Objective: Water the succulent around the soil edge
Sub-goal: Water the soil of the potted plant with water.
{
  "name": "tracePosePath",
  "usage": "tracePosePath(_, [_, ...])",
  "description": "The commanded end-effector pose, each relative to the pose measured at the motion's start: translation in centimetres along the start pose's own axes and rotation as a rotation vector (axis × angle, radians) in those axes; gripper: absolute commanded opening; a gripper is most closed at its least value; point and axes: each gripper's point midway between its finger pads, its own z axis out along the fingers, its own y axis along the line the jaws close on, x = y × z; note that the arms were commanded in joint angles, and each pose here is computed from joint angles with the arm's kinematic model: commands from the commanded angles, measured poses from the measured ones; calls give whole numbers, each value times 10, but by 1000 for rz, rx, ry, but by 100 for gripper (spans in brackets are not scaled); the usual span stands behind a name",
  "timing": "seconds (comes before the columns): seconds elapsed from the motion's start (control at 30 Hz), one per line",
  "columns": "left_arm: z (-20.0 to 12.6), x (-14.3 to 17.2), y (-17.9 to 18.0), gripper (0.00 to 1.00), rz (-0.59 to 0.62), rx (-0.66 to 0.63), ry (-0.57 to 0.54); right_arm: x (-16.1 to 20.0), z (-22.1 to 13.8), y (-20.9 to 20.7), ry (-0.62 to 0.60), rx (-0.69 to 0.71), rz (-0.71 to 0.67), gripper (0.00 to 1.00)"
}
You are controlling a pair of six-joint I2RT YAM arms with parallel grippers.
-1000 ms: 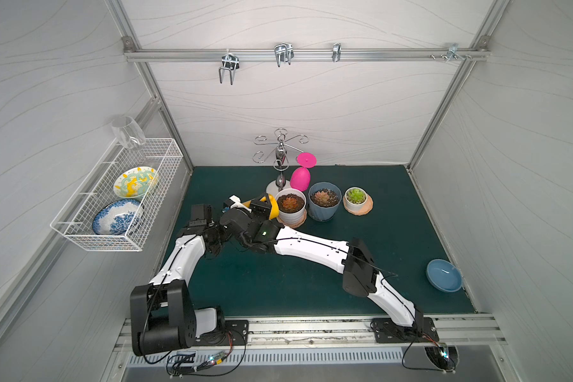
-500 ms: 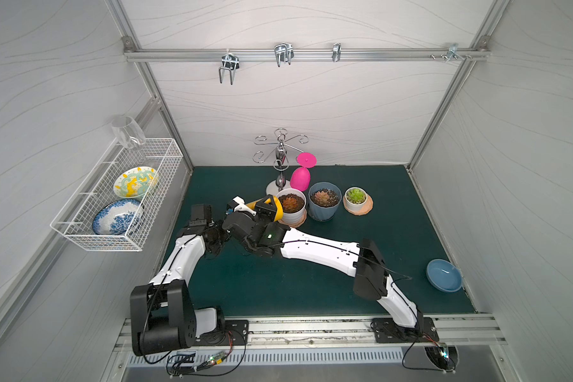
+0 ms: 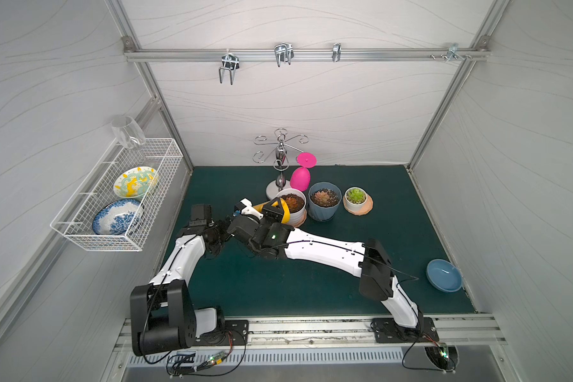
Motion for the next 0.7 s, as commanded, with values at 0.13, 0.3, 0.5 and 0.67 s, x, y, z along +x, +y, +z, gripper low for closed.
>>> tracePosePath(0.13, [-10,-11,-12,100,22,30,-36,19,4,-39,45,55,82,0])
tracePosePath(0.3, [-10,-11,-12,100,21,29,-37,23,10,-41,58,60,82,0])
tracePosePath(0.5, [-8,-11,-12,100,21,29,-33,26,17,-44,71,64,88,0])
tracePosePath(0.67, [-8,-11,-12,100,21,29,-33,26,26,-43,83,66,83,0])
